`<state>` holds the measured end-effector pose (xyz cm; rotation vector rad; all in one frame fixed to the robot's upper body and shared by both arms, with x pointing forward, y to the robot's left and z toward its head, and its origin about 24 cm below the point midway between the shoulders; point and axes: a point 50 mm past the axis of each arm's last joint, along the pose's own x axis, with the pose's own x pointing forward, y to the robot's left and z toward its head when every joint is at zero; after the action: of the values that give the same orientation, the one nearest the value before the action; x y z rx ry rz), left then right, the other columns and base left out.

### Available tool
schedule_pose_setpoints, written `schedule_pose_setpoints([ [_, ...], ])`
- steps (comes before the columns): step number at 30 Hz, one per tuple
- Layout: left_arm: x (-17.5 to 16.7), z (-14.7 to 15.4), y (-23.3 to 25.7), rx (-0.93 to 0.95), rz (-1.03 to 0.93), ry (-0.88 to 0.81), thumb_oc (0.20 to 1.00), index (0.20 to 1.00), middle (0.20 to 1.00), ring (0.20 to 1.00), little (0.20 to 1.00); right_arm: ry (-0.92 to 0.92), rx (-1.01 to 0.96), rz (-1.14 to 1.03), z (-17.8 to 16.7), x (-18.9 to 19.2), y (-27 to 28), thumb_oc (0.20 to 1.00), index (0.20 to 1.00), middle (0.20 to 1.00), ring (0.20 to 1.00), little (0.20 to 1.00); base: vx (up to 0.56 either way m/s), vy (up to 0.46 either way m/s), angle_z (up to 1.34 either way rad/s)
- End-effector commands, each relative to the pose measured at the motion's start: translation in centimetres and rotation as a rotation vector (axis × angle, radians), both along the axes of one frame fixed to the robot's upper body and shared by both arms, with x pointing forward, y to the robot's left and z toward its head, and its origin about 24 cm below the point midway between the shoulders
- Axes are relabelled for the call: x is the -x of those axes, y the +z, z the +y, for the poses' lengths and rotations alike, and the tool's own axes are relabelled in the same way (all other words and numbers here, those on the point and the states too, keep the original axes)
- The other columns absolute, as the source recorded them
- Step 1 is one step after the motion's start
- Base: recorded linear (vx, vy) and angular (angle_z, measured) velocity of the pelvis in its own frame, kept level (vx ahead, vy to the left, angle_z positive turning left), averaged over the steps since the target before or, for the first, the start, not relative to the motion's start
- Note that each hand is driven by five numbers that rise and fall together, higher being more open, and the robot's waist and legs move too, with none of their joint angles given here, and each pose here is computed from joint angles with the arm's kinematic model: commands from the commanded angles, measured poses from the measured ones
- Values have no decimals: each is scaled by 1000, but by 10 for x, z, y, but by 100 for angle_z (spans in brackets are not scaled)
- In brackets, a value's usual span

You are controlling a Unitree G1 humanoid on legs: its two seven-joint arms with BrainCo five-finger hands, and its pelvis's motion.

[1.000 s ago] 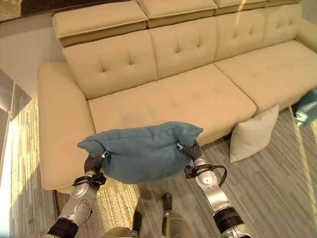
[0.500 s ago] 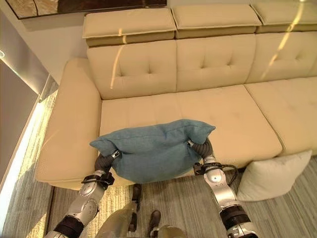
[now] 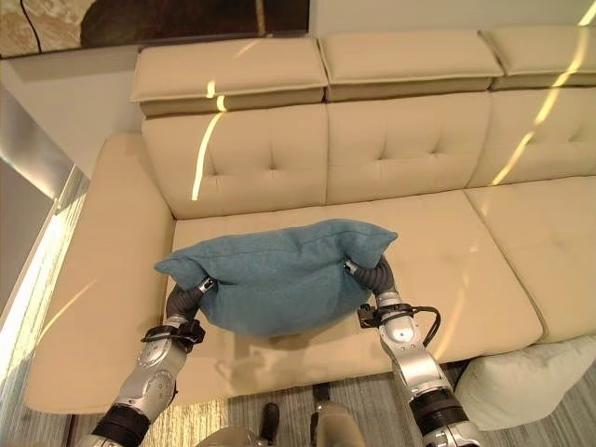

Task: Pick up all the scattered cushions and arrange them neatly on the sofa.

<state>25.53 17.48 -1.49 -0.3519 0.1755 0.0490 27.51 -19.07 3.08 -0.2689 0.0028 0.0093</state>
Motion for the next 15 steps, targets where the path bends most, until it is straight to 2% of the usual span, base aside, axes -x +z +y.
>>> schedule_pose_setpoints([
  [1,-12,-15,40,-1,-234,-89,200,200,200,200,200,25,-80,-188,9,-4,32,200,200,200,200,200,144,-129,51],
  [5,-13,-22,38,17,-229,-106,200,200,200,200,200,-15,-70,-182,-2,1,29,200,200,200,200,200,127,-191,65],
  [8,-14,-27,40,39,-239,-112,200,200,200,200,200,-18,-54,-205,-6,-3,35,200,200,200,200,200,7,-1,103],
  [11,-14,-27,42,23,-243,-115,200,200,200,200,200,-28,-36,-205,-8,-3,36,200,200,200,200,200,63,92,19],
  [15,-17,-25,54,-5,-295,-124,200,200,200,200,200,-29,-36,-213,-8,-3,38,200,200,200,200,200,48,193,-30],
])
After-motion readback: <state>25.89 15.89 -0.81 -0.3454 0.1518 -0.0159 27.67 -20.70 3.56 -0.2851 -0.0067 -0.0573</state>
